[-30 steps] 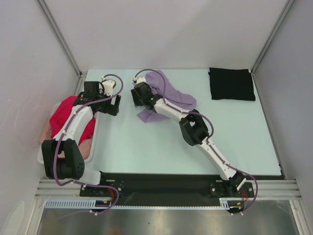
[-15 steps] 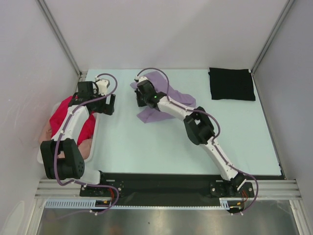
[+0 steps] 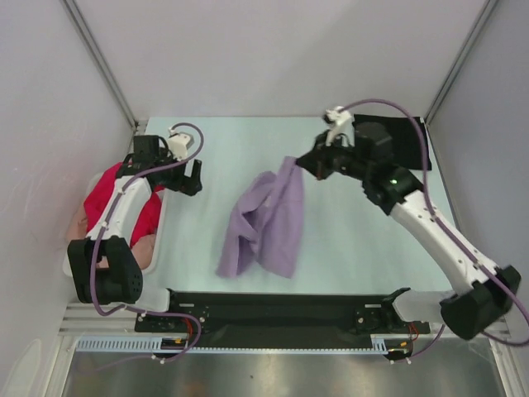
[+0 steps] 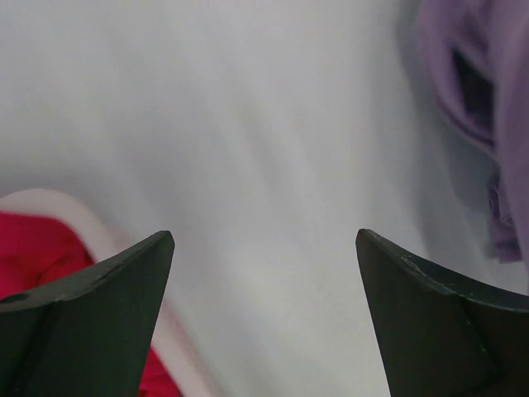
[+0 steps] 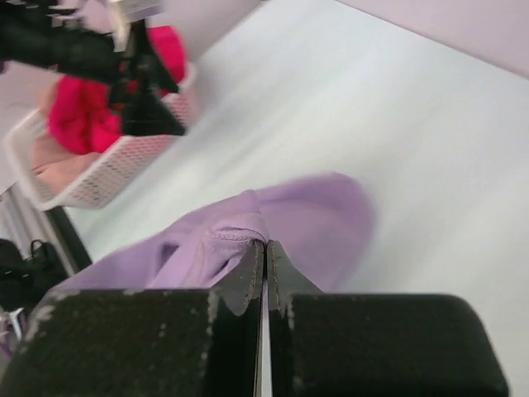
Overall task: Fold and stack the t-shirts
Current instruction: Flatten the tshirt out
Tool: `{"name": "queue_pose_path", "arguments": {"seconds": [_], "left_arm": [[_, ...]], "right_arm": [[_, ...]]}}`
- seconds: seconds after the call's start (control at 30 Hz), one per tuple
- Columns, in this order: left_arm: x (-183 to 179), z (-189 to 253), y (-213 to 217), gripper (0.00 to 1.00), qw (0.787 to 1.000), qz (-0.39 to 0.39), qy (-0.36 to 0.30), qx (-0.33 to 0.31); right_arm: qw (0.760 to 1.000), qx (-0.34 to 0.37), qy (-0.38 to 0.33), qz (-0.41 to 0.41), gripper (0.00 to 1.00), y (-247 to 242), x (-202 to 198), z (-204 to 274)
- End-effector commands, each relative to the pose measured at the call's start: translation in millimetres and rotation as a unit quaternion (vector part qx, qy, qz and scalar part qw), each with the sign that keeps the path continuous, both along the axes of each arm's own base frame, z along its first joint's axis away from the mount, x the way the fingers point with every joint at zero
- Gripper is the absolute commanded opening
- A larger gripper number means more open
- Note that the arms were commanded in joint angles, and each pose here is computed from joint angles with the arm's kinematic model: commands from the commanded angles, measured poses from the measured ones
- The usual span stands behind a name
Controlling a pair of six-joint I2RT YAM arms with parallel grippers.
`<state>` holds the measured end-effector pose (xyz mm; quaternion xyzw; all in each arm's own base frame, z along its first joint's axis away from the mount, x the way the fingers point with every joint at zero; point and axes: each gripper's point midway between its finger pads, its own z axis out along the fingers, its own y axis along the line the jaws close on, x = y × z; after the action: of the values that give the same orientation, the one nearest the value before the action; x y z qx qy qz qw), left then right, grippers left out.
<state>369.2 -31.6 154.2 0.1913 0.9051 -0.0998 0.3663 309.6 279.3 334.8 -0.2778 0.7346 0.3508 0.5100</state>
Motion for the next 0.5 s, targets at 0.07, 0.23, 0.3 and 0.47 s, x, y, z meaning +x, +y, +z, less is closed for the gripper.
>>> {"name": "queue_pose_path", "arguments": {"seconds": [0.07,0.23,0.3,0.47], "left_arm": [[-28.2,-2.0,-76.4,0.98,0.987,-0.162,-0.001,0.005],[-44.2,-22.3,-112.6,0.98,0.976,-0.217,0.023,0.022],[-49.0,-30.6,-120.7,0.97,0.973,-0.227,0.034,0.029],[-87.9,-39.2,-173.4,0.96,0.948,-0.315,0.043,0.028]], "right_arm": [[0.989,-0.023,0.068,-0.128,0.0,-86.0,19.7,-65.4],[0.955,-0.031,0.126,-0.268,0.0,-149.7,52.0,-107.7],[0.938,-0.044,0.147,-0.312,0.0,-168.1,59.1,-123.1],[0.894,-0.066,0.184,-0.403,0.0,-209.8,69.0,-158.3]]}}
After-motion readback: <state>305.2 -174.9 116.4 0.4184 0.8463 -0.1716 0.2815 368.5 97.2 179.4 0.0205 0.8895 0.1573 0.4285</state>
